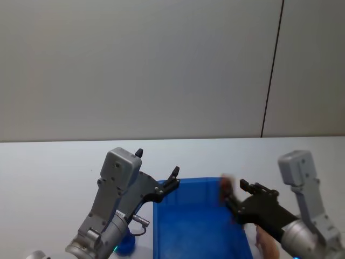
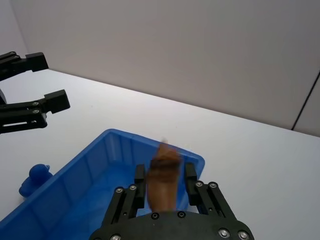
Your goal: Pick up the two dolls from the table and place them into the box.
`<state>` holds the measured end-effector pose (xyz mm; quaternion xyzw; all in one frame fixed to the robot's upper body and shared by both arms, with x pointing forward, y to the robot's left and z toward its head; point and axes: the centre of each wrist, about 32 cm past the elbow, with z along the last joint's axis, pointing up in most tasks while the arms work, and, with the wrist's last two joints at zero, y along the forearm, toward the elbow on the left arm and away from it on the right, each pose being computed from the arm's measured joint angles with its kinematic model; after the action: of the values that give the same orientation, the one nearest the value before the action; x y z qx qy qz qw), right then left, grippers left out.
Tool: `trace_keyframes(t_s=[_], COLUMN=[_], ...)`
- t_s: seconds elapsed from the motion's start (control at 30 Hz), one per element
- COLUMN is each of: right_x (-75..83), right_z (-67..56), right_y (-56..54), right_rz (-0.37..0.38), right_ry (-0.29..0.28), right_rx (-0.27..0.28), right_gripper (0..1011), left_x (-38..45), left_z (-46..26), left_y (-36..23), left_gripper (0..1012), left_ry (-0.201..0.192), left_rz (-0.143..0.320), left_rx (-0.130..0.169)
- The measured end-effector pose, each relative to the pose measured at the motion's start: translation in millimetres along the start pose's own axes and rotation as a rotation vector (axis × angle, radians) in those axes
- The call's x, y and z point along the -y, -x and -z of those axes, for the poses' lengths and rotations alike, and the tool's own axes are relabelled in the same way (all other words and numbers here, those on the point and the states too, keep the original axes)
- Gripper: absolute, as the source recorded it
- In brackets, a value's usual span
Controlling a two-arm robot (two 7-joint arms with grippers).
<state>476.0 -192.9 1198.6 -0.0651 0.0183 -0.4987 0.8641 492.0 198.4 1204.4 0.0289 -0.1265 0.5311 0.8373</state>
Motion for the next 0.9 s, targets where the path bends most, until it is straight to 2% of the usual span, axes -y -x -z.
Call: trace_keyframes(t_s=[0.1,0.17,0.2,0.37,0.43,0.67,0.9], right_x=[-5.4,-10.2,-12.6,-18.9,-21.0,-23.8,-20.8], right_z=[-0.5,-0.6,-0.6,-0.3,-0.4,-0.5,-0.8], right_y=[1.0,1.7,1.9,2.0,1.9,0.8,-1.7], right_rz=[-0.012,-0.019,-0.022,-0.023,-0.017,0.020,0.075], right_ry=[0.006,0.011,0.014,0.021,0.023,0.024,0.022], right_rx=[-0.003,-0.006,-0.007,-0.013,-0.016,-0.020,-0.023], right_gripper=[480,550,620,751,830,1001,1001], left_x=[0.0,0.0,0.0,0.0,0.0,0.0,0.0], left_z=[0.0,0.0,0.0,0.0,0.0,0.0,0.0], left_y=[0.0,0.0,0.0,0.0,0.0,0.0,0.0], left_gripper=[1002,1002,1002,1001,1002,1002,1001], left_ry=[0.000,0.000,0.000,0.000,0.000,0.000,0.000], left_rz=[0.000,0.000,0.000,0.000,0.000,0.000,0.000], left_rx=[0.000,0.000,0.000,0.000,0.000,0.000,0.000])
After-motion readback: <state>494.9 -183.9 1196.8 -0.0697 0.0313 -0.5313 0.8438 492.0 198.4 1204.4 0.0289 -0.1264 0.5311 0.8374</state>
